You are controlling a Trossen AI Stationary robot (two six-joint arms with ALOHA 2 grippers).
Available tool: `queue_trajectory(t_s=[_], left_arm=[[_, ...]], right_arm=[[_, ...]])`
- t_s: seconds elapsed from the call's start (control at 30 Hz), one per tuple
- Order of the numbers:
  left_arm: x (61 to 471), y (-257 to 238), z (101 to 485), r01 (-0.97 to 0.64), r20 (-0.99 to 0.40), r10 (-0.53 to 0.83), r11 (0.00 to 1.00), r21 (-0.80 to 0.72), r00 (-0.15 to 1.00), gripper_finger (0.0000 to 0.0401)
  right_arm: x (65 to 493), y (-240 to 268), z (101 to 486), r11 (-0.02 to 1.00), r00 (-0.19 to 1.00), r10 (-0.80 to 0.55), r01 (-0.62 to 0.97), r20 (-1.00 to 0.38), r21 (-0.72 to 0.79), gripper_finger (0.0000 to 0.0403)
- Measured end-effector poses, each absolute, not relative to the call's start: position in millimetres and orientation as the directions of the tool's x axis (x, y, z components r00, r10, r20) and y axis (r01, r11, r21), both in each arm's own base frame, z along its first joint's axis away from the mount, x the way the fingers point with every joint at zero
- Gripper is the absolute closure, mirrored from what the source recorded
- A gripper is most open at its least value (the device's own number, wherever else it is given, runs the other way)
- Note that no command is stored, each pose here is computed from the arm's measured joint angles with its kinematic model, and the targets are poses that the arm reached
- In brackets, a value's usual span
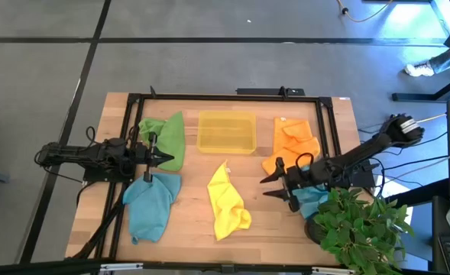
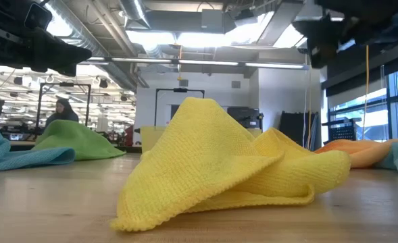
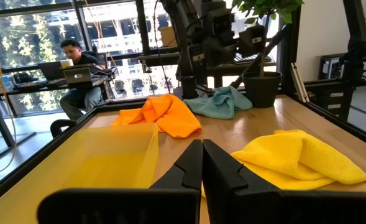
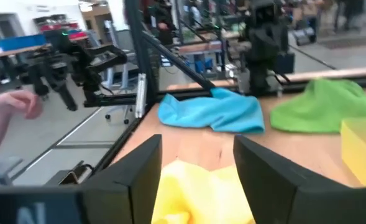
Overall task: Fold microfiber towels
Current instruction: Fold the yellow towel
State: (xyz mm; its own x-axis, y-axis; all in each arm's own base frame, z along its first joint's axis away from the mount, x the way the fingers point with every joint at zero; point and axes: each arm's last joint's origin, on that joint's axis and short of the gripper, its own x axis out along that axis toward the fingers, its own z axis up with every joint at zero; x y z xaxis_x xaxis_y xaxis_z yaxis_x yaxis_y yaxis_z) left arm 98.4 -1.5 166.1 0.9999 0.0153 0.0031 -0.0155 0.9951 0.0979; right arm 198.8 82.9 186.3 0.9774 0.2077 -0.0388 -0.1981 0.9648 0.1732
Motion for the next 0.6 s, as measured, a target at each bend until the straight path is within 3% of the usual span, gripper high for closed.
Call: queue_trajectory(t_s=[0.4,0.6], left_arm=[[98,-1,166,-0.016,0.003,0.016,0.995,0.098,1.000,0.0401],[98,-1,166,-0.016,0.003,0.016,0.995,0.098,1.000,0.0401]], right_arm=[[229,88,171,0.983,0.978,0.182,-0.177,-0.099,0.055,0.0197],[263,105,176,0.955,0.952,0.289,-0.280,-0.098,0.096,0.0197]])
